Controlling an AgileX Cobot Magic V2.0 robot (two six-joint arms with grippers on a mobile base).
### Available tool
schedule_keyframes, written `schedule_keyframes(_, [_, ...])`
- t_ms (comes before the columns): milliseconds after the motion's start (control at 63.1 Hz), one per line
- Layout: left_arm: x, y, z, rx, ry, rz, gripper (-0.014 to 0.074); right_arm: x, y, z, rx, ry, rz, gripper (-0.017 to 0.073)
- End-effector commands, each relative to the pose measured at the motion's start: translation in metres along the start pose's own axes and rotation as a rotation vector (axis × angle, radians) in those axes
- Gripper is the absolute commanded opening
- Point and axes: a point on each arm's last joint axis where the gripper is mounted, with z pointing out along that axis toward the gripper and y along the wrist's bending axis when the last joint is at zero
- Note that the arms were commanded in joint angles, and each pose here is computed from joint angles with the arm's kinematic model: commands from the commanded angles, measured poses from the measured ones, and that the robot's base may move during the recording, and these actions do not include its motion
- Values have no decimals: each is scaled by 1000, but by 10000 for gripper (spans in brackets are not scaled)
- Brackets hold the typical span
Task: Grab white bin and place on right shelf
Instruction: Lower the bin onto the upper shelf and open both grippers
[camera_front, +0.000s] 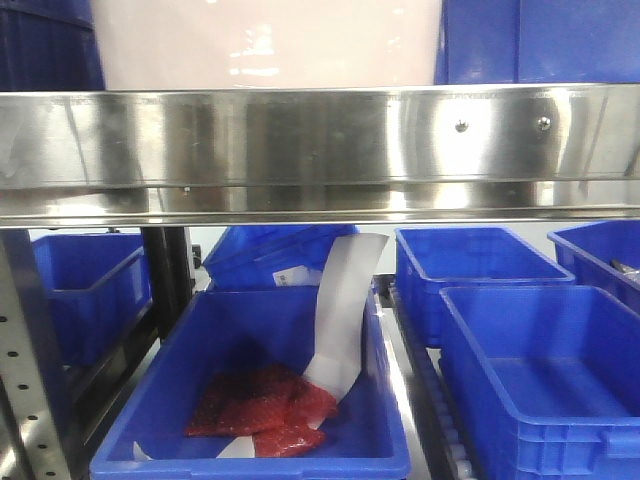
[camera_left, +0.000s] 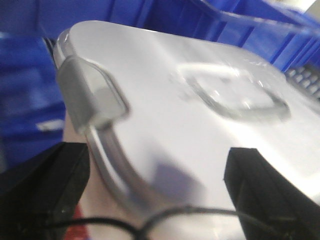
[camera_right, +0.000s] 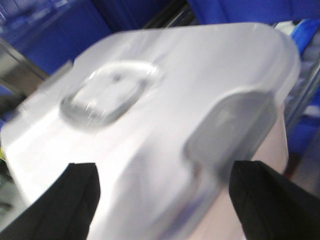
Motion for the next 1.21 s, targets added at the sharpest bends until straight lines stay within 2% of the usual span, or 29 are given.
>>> schedule_keyframes(0, [-28,-26,-31,-11,-95,116,452,-24,34,-30,11,-83,-105,627])
schedule_keyframes(95, [-32,-35,-44,-38,-98,184,445,-28,42,-38,37,-81,-144,624])
schedule_keyframes(206, [-34,-47,-59,-57,-93,255,414,-30,55,-51,60,-85,-161,623])
schedule_keyframes(270, [-35,-54,-69,-57,-90,288,384,-31,67,-62,79,-87,-183,587])
schedule_keyframes(365, [-36,-67,-82,-44,-89,325,310,-31,85,-80,110,-96,-219,449])
schedule_keyframes(523, [-33,-86,-101,-1,-71,367,106,-30,117,-115,179,-132,-324,58])
schedule_keyframes(539, [-33,-87,-103,-3,-65,374,85,-30,121,-118,182,-140,-329,41])
schedule_keyframes(587, [-31,-89,-107,-15,-51,393,-7,-27,130,-128,202,-155,-345,68])
schedule_keyframes(666, [-24,-86,-110,-66,-10,381,-137,-16,136,-139,241,-167,-359,68])
schedule_keyframes(809, [-8,-74,-110,-151,71,307,-118,11,133,-150,330,-216,-342,68])
schedule_keyframes(920, [8,-65,-109,-212,87,256,-118,43,121,-154,407,-266,-300,68])
schedule_keyframes(1078, [31,-53,-115,-343,80,224,-118,95,103,-160,510,-336,-246,68])
schedule_keyframes(1189, [48,-49,-121,-408,72,232,-118,130,93,-164,568,-366,-220,68])
